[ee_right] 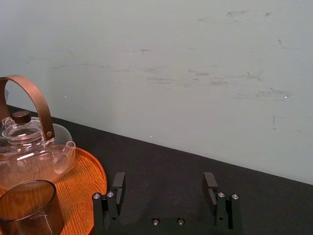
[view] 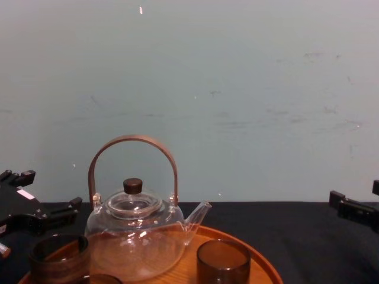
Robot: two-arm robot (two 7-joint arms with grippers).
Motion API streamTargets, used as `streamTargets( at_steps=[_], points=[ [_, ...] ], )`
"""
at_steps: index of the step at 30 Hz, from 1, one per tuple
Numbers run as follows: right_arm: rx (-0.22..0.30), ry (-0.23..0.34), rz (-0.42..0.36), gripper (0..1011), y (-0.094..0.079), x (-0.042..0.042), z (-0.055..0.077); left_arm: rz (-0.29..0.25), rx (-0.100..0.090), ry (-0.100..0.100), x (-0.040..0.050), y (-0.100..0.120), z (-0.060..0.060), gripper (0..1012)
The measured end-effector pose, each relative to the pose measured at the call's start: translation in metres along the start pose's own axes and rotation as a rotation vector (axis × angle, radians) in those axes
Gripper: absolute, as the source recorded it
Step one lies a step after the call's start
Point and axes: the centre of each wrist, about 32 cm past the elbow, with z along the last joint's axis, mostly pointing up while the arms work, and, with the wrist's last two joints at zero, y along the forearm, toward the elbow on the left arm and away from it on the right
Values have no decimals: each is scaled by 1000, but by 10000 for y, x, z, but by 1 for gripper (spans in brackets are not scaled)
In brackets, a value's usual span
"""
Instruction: Pick up the glass from the table and place it on the tray.
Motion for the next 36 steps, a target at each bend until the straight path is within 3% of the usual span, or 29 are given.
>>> streamTargets(
  at_steps=[36],
  points=[
    [0,0,0,1002,0,0,0,0,0,0,0,0,0,1001]
  ],
)
